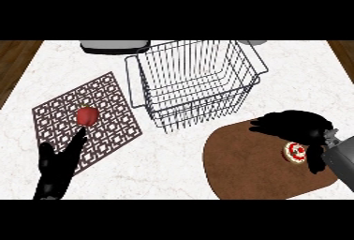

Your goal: Pick the cupcake from the cutting board and place it in the basket

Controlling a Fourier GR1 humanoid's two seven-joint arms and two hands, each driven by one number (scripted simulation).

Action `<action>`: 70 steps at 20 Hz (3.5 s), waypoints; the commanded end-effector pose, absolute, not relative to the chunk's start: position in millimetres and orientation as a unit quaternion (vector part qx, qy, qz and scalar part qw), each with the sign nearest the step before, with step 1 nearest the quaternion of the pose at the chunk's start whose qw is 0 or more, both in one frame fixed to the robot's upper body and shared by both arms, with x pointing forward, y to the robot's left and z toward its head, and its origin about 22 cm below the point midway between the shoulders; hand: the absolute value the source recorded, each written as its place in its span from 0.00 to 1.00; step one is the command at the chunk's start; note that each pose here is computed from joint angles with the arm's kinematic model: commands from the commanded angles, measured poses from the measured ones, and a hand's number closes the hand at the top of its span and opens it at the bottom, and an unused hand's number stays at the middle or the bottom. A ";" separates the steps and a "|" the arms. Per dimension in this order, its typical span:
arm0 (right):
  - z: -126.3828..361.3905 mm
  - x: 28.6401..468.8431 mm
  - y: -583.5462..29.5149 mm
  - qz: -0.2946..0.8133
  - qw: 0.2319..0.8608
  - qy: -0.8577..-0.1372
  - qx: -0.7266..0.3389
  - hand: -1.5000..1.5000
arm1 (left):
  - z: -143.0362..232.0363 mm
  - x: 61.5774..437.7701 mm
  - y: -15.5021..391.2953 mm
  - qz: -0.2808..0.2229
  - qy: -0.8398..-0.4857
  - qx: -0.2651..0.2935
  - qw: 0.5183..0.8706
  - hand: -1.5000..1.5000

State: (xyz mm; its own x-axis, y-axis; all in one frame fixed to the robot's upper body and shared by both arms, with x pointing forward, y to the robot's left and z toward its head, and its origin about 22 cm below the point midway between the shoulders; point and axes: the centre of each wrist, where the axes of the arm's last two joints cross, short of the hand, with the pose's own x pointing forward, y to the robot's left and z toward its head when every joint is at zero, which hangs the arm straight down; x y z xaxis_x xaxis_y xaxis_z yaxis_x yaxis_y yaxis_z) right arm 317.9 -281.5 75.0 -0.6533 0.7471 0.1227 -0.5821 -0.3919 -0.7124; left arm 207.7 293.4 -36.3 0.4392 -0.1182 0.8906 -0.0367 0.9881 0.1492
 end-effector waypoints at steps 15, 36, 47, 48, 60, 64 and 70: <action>58.5 314.7 -286.6 0.848 0.309 -0.412 -0.124 1.00 | -43.9 193.4 286.8 -0.015 -0.485 0.073 0.871 0.50; 55.5 203.4 -65.6 0.478 0.542 -0.671 -0.166 1.00 | -44.7 192.2 297.8 -0.007 -0.488 0.080 0.869 0.50; 164.7 164.3 -37.9 0.238 0.560 -0.766 -0.208 1.00 | -50.5 186.3 301.7 -0.017 -0.480 0.075 0.874 0.50; 168.6 153.0 -34.1 0.239 0.559 -0.767 -0.207 1.00 | -50.5 196.1 301.6 -0.015 -0.477 0.077 0.875 0.50; 269.1 216.9 -17.9 0.160 0.587 -0.742 -0.280 1.00 | -50.0 191.1 293.0 -0.029 -0.484 0.077 0.871 0.50; 278.2 250.5 -4.9 0.167 0.592 -0.729 -0.301 1.00 | -53.3 185.3 279.2 -0.026 -0.490 0.062 0.869 0.50; 271.8 295.5 -3.4 0.195 0.590 -0.719 -0.312 1.00 | -49.5 213.2 295.9 -0.016 -0.487 0.076 0.870 0.50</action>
